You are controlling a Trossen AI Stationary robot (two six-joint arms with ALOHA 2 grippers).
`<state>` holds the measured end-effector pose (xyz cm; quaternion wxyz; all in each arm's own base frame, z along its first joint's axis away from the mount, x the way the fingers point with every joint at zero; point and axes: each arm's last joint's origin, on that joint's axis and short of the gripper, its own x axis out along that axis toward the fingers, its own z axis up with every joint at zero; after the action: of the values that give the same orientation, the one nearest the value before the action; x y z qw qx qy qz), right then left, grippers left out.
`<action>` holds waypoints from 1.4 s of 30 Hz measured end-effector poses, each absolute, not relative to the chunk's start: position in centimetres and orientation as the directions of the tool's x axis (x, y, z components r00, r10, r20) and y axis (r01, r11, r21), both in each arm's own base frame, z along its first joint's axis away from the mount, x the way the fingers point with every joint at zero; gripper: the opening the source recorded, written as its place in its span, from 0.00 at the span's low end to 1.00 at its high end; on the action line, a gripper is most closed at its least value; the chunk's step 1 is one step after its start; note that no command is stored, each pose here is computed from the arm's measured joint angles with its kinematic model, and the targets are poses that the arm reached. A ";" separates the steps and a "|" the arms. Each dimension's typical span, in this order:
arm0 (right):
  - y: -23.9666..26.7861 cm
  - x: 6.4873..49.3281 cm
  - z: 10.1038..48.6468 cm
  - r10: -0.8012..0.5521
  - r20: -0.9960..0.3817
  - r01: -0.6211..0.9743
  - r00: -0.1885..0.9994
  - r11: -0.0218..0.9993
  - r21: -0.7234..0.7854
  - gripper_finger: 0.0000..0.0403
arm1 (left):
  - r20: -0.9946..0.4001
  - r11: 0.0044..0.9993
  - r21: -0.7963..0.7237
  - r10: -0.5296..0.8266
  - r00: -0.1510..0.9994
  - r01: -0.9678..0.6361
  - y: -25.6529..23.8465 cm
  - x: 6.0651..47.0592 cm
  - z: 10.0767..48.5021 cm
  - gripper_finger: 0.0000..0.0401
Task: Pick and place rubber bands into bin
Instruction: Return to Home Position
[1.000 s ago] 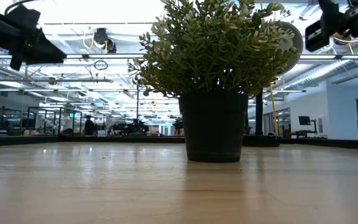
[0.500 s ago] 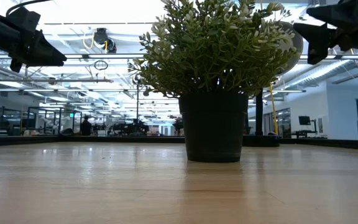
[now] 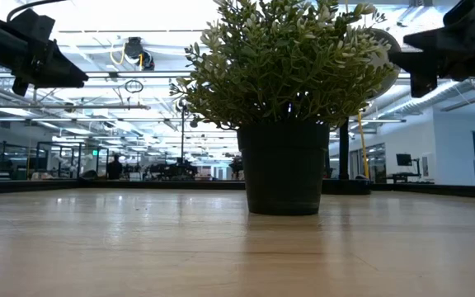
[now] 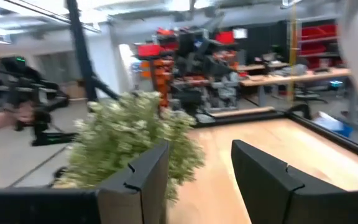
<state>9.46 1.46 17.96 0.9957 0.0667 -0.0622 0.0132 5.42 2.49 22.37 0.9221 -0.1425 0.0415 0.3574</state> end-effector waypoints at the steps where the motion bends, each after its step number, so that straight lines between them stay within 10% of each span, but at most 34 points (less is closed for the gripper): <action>1: 1.4 9.5 17.9 -0.001 0.116 -0.014 0.993 0.991 0.131 0.42 | -0.175 0.703 -0.234 0.649 0.740 -0.672 2.5 5.4 22.4 0.30; 42: 0.9 9.6 17.2 -0.206 0.039 0.206 0.978 0.978 -0.014 0.42 | -0.125 0.712 -0.162 0.672 0.730 -0.683 3.3 8.2 17.2 0.30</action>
<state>9.63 0.85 17.18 0.9944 -0.0090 -0.0185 -0.1036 8.17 3.27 17.22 0.9248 -0.0988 0.0286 0.3662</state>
